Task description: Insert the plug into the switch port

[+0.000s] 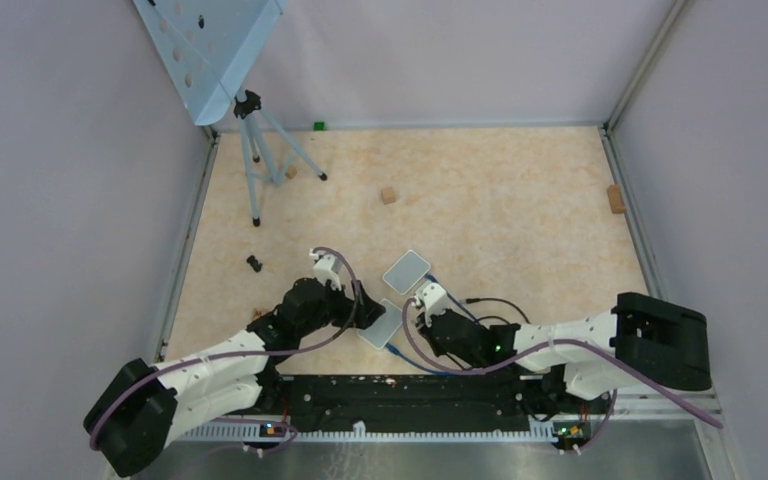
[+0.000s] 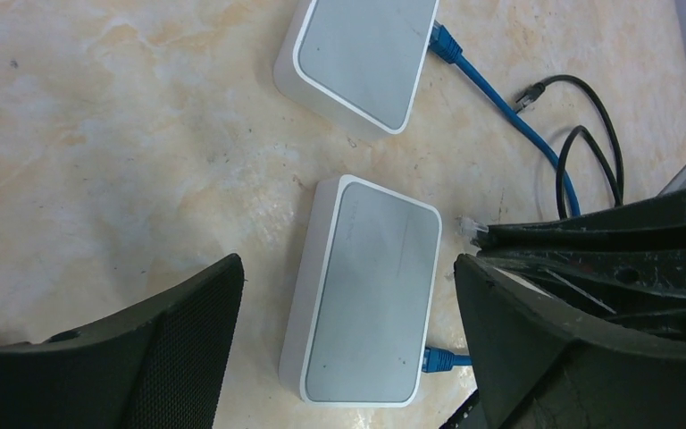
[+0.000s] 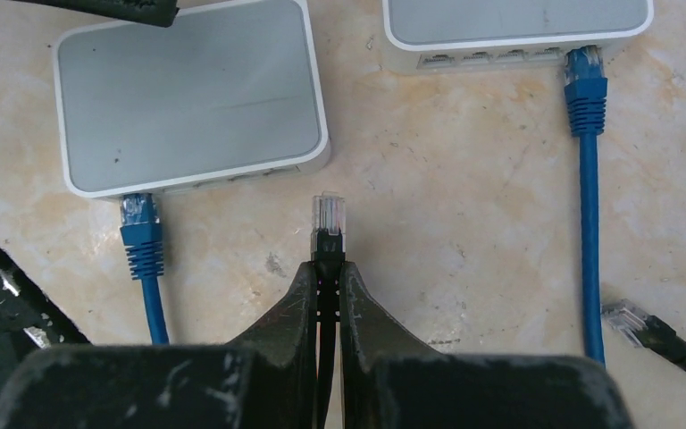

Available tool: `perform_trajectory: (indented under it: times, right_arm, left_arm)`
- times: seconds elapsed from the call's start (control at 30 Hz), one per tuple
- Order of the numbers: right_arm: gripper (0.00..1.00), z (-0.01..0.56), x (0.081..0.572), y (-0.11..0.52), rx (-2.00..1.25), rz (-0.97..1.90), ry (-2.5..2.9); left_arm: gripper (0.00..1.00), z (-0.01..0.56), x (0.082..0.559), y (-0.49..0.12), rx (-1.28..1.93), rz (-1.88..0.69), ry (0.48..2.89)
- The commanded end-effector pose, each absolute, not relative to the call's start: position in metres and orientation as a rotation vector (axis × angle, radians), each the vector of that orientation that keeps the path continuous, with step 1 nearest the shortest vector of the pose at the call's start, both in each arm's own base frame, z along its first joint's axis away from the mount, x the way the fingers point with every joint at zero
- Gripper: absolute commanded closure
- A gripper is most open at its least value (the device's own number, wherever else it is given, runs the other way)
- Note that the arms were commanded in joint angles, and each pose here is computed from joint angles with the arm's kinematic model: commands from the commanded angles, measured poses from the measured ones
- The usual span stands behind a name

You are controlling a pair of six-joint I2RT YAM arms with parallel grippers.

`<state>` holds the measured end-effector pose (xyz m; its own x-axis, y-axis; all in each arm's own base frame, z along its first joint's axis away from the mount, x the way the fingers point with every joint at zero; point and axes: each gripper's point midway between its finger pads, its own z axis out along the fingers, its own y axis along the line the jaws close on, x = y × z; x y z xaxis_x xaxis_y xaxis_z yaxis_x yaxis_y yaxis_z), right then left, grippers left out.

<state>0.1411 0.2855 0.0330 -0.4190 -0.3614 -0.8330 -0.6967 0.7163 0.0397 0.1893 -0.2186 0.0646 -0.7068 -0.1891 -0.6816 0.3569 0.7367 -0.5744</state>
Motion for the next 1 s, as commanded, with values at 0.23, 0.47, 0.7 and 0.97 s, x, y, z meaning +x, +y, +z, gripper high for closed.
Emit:
perform_trajectory:
  times: [0.23,0.47,0.7,0.97]
  right_arm:
    - [1.00,0.046,0.142,0.305,-0.741,0.434,1.958]
    - [1.00,0.033,0.131,0.314,-0.822,0.416,1.963]
    - [1.00,0.029,0.131,0.315,-0.825,0.383,1.963]
    - [1.00,0.026,0.138,0.317,-0.825,0.320,1.955]
  left_arm:
    - [0.12,0.068,0.186,-0.225,0.202,-1.033,2.081]
    - [0.19,0.072,0.181,-0.233,0.289,-1.088,2.050]
    - [0.26,0.067,0.176,-0.235,0.371,-1.083,2.061]
    - [0.27,0.052,0.177,-0.241,0.402,-1.070,2.173]
